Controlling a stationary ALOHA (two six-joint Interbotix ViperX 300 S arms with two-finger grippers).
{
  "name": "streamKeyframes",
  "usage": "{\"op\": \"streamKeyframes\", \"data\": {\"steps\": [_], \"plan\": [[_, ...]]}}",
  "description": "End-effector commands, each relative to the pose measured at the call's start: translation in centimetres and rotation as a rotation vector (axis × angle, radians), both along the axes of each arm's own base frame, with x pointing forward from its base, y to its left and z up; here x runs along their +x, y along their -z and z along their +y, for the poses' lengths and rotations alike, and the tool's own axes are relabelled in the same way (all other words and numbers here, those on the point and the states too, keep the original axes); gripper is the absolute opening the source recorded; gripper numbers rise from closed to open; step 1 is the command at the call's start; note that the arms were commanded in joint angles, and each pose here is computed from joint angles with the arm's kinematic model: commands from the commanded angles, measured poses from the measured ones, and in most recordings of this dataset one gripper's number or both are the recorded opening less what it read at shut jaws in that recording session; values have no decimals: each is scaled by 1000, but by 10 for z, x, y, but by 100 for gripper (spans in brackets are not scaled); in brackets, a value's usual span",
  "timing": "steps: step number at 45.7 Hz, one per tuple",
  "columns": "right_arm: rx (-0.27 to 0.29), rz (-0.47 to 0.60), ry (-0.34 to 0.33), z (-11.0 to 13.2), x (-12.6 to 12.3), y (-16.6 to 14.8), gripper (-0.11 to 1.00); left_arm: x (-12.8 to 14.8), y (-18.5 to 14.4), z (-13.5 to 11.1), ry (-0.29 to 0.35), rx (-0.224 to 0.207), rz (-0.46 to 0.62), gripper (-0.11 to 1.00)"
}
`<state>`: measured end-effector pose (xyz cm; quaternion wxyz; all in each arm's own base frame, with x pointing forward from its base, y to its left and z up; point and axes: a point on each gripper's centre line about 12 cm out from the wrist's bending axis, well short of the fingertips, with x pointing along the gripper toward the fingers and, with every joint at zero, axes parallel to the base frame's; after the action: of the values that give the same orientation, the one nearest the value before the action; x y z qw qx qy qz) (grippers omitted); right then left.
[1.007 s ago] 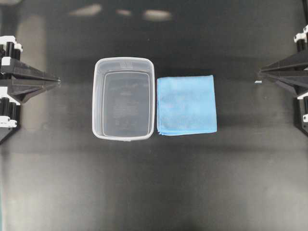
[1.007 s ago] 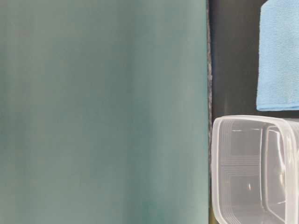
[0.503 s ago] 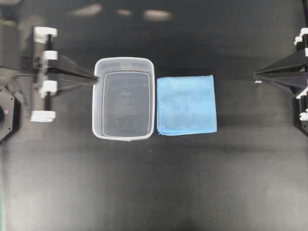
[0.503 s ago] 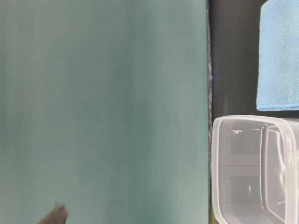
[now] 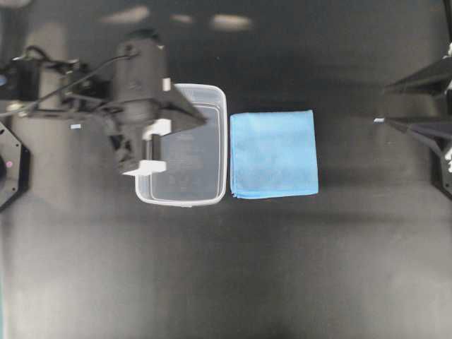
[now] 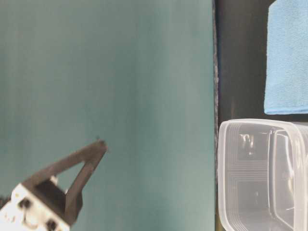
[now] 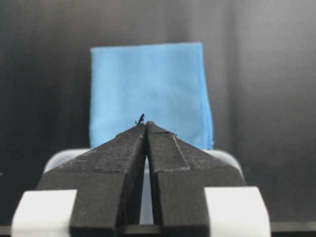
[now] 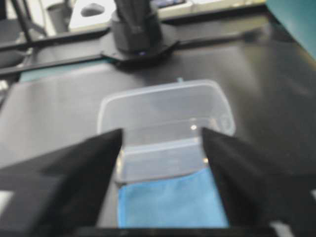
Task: Place the blue towel into the container with the left arm.
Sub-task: 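Move the left gripper over the container toward the blue towel, then lower the left gripper onto the blue towel and close on it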
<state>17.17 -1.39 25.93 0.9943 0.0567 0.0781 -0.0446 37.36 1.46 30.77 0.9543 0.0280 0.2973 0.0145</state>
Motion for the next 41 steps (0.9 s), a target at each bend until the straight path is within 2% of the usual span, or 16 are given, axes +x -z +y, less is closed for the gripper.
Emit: {"op": "streamKeyframes", "data": {"steps": [1,3,7,18,21,31,41], "plan": [[2,-12,3,0,-1,-5,75,15,-14,3,-6,5,6,1],[3,-17,2,0,-3,-7,80,23,-13,4,-9,4,31,2],[-1,-28,3,0,-5,-9,79,39,-10,8,-19,2,86,13],[-4,-64,3,0,-10,-16,78,88,21,12,-26,-3,250,80],[-5,-74,3,0,-11,-17,78,103,34,13,-28,-3,296,89],[-9,-129,2,1,-15,-26,78,137,92,11,-14,1,422,90],[-23,-183,1,1,-18,-35,78,148,143,8,2,6,508,90]]}}
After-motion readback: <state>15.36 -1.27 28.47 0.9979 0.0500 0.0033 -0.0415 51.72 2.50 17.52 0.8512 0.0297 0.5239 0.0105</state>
